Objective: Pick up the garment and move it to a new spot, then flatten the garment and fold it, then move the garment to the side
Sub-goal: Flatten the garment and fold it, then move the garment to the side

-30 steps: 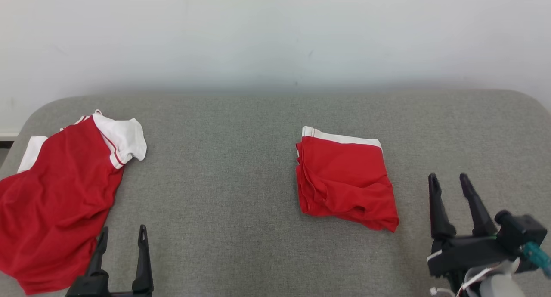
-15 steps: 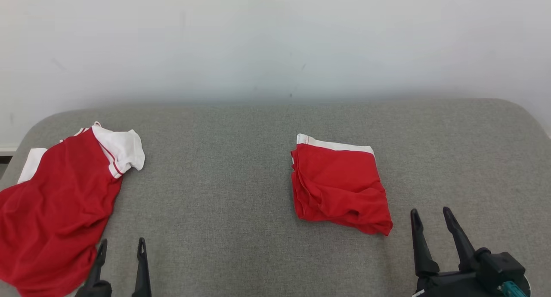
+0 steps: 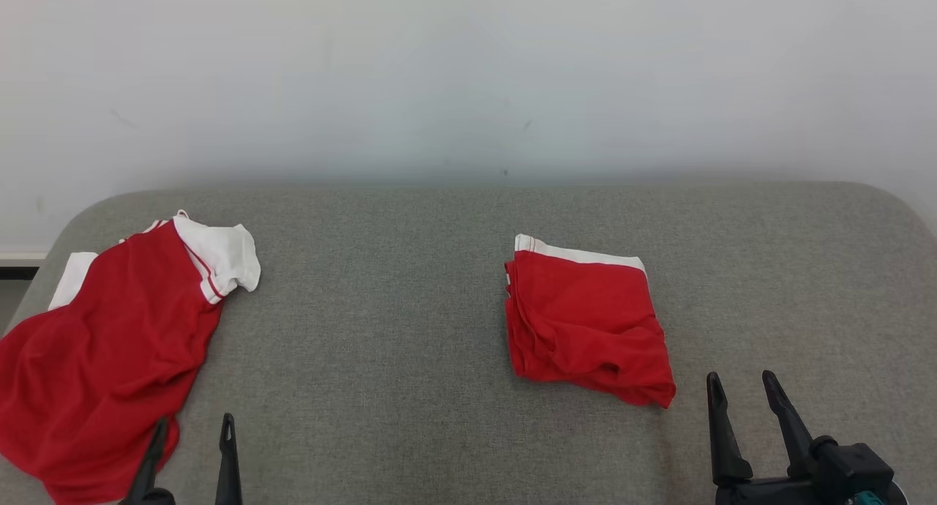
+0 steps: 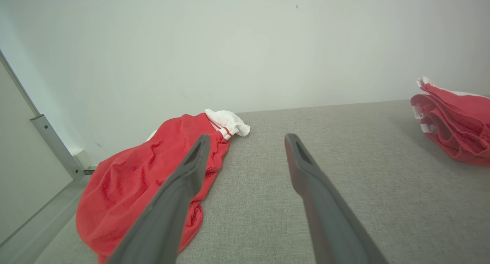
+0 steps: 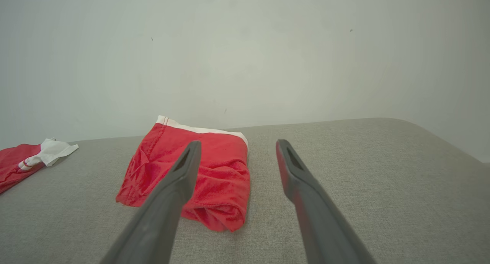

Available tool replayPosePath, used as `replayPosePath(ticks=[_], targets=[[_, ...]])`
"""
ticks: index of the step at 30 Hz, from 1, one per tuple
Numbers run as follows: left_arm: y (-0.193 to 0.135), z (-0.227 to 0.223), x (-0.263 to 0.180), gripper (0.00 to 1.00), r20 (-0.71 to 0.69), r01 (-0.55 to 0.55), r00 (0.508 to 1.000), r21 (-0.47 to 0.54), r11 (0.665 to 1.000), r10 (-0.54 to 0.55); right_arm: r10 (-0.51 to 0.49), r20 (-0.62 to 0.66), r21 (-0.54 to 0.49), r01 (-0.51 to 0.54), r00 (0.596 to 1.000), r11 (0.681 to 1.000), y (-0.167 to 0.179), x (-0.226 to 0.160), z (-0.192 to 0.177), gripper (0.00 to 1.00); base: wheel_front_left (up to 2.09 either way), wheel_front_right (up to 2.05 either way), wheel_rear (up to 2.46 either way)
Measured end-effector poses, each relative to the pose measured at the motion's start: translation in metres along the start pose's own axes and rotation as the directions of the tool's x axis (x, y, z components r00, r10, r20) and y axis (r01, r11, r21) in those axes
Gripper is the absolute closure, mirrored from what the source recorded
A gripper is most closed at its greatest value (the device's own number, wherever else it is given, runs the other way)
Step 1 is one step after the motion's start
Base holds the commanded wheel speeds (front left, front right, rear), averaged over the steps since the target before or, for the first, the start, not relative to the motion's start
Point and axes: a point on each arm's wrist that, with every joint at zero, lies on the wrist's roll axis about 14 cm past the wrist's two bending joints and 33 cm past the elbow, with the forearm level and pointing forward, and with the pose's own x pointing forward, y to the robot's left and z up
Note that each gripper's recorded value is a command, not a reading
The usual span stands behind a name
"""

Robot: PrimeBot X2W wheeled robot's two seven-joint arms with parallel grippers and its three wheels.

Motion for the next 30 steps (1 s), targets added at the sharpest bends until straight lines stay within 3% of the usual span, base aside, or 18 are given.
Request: replayPosePath(ticks=[30], targets=[[0.007, -0.003, -0.006, 0.0, -0.009, -0.039, 0.999, -0.015, 0.999, 0.038, -0.002, -0.051, -0.014, 0.001, 0.999, 1.0, -0.001, -0.001, -0.016, 0.0, 0.0, 0.0, 0.0]])
